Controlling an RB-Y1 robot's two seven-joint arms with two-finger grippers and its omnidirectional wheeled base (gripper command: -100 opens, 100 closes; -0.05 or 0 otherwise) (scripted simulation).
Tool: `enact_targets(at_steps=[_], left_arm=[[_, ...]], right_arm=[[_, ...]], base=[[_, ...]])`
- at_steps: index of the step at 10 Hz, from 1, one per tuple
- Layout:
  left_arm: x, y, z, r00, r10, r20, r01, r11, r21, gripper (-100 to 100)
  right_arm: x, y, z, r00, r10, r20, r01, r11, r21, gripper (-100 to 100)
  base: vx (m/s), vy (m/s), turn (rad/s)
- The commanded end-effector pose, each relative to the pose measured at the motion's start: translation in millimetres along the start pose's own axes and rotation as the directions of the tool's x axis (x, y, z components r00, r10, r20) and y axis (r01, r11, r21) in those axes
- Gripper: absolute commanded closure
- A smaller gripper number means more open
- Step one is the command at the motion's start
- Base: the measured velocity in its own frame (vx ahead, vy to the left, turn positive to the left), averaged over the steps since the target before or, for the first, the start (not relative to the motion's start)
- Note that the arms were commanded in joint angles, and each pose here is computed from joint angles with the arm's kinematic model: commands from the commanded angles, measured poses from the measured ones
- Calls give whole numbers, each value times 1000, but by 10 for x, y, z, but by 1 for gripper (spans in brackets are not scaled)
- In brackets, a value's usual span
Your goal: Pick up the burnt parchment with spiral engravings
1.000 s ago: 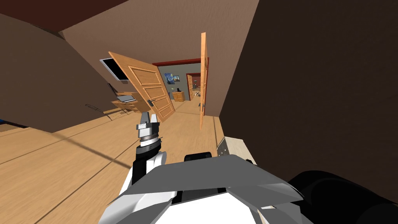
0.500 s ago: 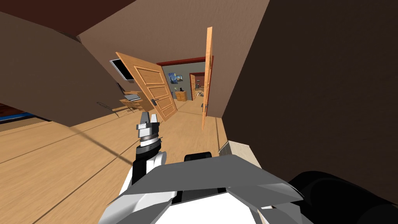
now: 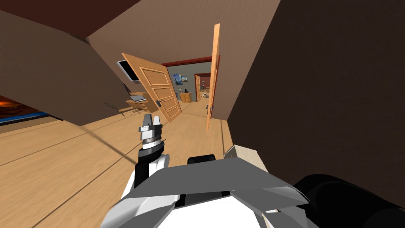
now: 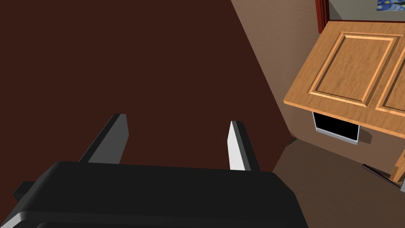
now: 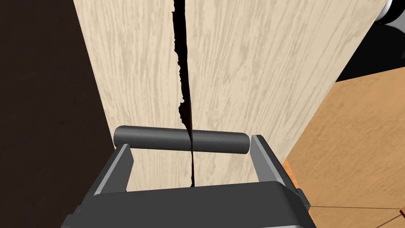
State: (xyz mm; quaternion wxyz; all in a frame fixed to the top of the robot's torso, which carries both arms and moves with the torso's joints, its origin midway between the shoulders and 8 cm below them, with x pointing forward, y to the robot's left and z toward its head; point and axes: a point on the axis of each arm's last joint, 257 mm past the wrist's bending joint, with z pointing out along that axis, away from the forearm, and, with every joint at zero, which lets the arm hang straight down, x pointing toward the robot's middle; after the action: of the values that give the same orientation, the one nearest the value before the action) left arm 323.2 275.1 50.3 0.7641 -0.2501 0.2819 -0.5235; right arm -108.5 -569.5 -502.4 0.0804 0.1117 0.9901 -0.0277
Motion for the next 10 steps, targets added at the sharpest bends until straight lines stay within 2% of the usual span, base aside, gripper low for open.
enact_targets(at_steps=[1,2,3,5,6,8,9,10], left_arm=[[0,0,0,1000,0,0,0,1000,0,0],[0,0,0,1000,0,0,0,1000,0,0],[0,0,0,1000,0,0,0,1000,0,0],[0,0,0,1000,0,0,0,1000,0,0],[0,0,0,1000,0,0,0,1000,0,0],[0,0,0,1000,0,0,0,1000,0,0],[0,0,0,1000,0,0,0,1000,0,0],[0,0,0,1000,0,0,0,1000,0,0]], right_arm=[[61,17,23,1000,18,-5,-18,1000,-8,-100],[51,20,23,1000,26,-1,-26,1000,-9,-100],[162,66,77,1000,15,-24,-15,1000,-25,-100],[149,40,68,998,54,-11,-54,998,-21,-100],[259,74,113,999,36,-34,-37,999,-33,-100],[236,47,104,997,79,-19,-80,996,-29,-100],[344,68,142,997,60,-42,-61,997,-38,-100],[340,39,133,996,82,-34,-83,996,-32,-100]], base=[[-22,13,71],[-12,7,-18],[-20,12,105],[-14,10,46],[-22,17,118],[-15,11,37],[-19,17,129],[-19,14,72]])
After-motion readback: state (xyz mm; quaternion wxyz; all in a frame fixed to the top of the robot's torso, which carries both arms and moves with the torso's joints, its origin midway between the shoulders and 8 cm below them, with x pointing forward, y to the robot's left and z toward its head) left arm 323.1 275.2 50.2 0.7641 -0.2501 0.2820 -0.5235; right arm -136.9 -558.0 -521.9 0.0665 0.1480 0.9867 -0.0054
